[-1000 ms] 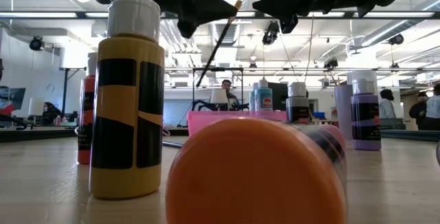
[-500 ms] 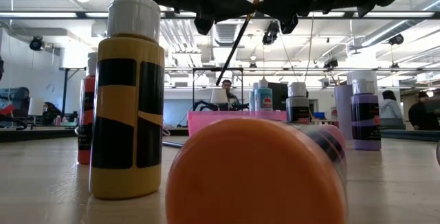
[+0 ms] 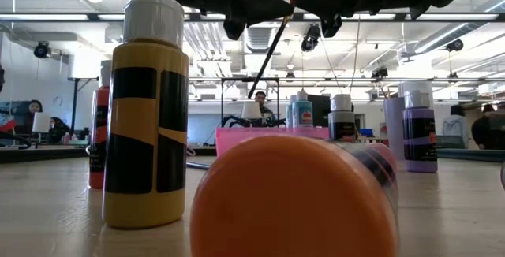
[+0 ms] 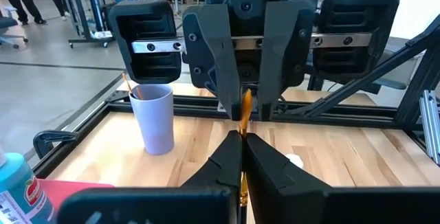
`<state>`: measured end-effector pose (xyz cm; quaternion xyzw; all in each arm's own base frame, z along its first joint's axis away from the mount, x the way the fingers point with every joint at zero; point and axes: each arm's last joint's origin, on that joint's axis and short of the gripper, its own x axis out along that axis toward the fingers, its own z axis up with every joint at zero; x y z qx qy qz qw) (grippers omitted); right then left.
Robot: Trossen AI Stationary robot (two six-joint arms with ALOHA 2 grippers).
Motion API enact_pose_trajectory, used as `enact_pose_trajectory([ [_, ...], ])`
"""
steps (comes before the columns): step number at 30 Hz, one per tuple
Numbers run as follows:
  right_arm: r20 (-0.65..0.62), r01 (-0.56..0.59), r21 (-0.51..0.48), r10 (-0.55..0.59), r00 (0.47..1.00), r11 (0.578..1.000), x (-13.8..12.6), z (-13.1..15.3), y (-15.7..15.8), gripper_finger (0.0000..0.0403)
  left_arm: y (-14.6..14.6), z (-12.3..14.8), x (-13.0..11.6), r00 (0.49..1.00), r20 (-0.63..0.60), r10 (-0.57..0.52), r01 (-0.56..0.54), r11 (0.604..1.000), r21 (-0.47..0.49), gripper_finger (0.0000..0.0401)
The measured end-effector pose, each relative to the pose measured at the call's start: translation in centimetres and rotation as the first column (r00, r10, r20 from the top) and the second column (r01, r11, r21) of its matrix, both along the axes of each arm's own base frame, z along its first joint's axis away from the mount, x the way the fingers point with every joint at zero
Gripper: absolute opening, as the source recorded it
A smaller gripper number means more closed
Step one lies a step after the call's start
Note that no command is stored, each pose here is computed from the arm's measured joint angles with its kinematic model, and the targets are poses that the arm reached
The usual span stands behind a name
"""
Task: Pick & Place Paint Supplies
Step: Put the black gold paint brush into the violet cup
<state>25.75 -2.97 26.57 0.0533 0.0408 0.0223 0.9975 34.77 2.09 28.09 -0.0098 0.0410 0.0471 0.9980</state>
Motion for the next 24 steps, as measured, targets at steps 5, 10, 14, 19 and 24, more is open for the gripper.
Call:
enact_pose_trajectory([
  [5, 0.0, 0.003, -0.001, -0.003, 1.0, 1.0, 0.0, 0.0, -0.01, 0.0025, 0.0, 0.12, 0.02, 1.0, 0.007, -0.001, 0.001, 1.0, 0.004, 0.0012],
  [10, -0.001, 0.003, -0.001, -0.003, 1.0, 1.0, 0.0, -0.01, -0.02, 0.0011, 0.0, 0.12, 0.02, 1.0, 0.007, -0.001, 0.001, 1.0, 0.004, 0.0012],
  [14, -0.001, 0.003, -0.001, -0.003, 1.0, 1.0, 0.0, -0.01, -0.02, 0.0012, 0.0, 0.12, 0.02, 1.0, 0.006, -0.001, 0.001, 1.0, 0.004, 0.0012],
  [19, -0.001, 0.003, 0.0, -0.003, 1.0, 1.0, 0.0, -0.01, -0.02, 0.001, 0.0, 0.12, 0.02, 1.0, 0.007, -0.001, 0.001, 1.0, 0.003, 0.0012],
  [24, -0.008, 0.002, 0.001, -0.002, 1.0, 1.0, 0.0, -0.09, -0.01, 0.0011, -0.01, -0.01, 0.0, 1.0, -0.009, -0.002, 0.002, 1.0, 0.009, 0.0013],
])
